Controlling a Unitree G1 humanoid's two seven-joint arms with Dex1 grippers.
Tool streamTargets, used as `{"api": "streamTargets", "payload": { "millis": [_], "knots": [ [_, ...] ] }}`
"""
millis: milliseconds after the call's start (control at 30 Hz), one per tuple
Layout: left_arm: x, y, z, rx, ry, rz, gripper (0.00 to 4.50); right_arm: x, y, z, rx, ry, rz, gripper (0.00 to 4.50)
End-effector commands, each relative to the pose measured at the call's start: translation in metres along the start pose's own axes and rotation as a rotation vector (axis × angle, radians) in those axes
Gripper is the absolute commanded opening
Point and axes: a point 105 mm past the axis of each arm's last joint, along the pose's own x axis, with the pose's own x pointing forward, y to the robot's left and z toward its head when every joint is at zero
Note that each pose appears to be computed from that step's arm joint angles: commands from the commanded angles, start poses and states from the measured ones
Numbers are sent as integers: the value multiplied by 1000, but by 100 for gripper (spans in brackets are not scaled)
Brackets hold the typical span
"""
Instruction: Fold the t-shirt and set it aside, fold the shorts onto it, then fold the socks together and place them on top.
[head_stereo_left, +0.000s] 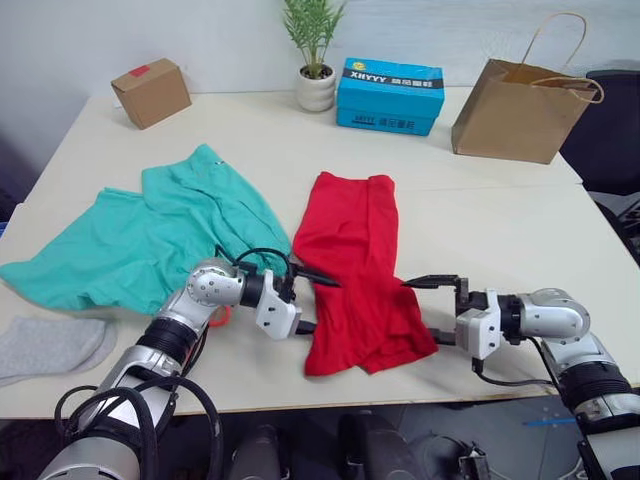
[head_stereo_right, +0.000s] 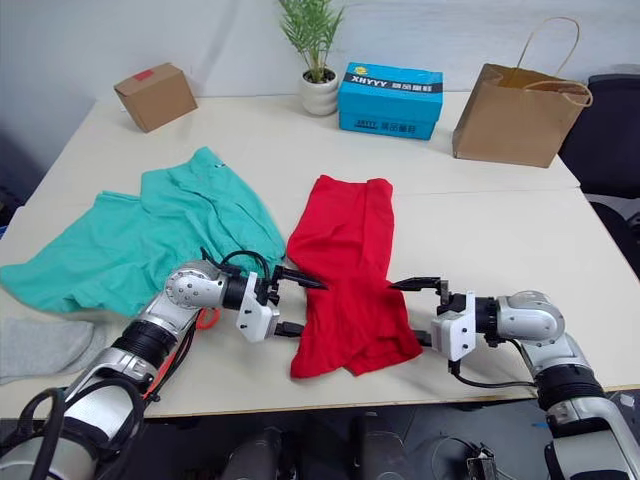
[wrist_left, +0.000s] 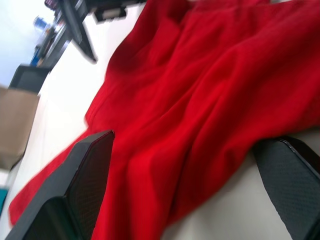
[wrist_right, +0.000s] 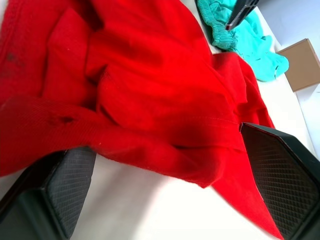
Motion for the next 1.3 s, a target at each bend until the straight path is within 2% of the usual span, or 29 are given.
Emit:
{"api": "streamTargets", "payload": {
  "millis": [33,233,267,400,567,733,900,1067,1200,1300],
  "knots": [
    [6,-14,5,-8,-27,-57,450,11,2,8,-19,-40,21,392],
    [11,-23,2,-149,-57,-34,450,10,11,9,10,-70,40,181],
    [11,-25,2,-164,-57,-38,409,11,11,10,13,-75,39,145],
    [10,-23,7,-228,-97,-13,295,14,13,16,39,-98,39,2],
    [10,-43,18,-299,-134,-77,134,13,17,21,138,-106,42,0],
    [-8,-41,34,-449,-188,-14,1,5,17,43,250,-150,79,0],
    [-28,-47,54,-497,-177,-58,1,-13,18,63,419,-144,132,0],
    [-43,-39,56,-566,-143,-24,1,-34,39,76,621,-74,290,0],
    [-50,-52,64,-602,-116,-122,1,-39,49,89,749,-53,382,0],
    [-48,-58,67,-629,-110,-135,1,-38,54,93,823,-37,417,0]
  ]
}}
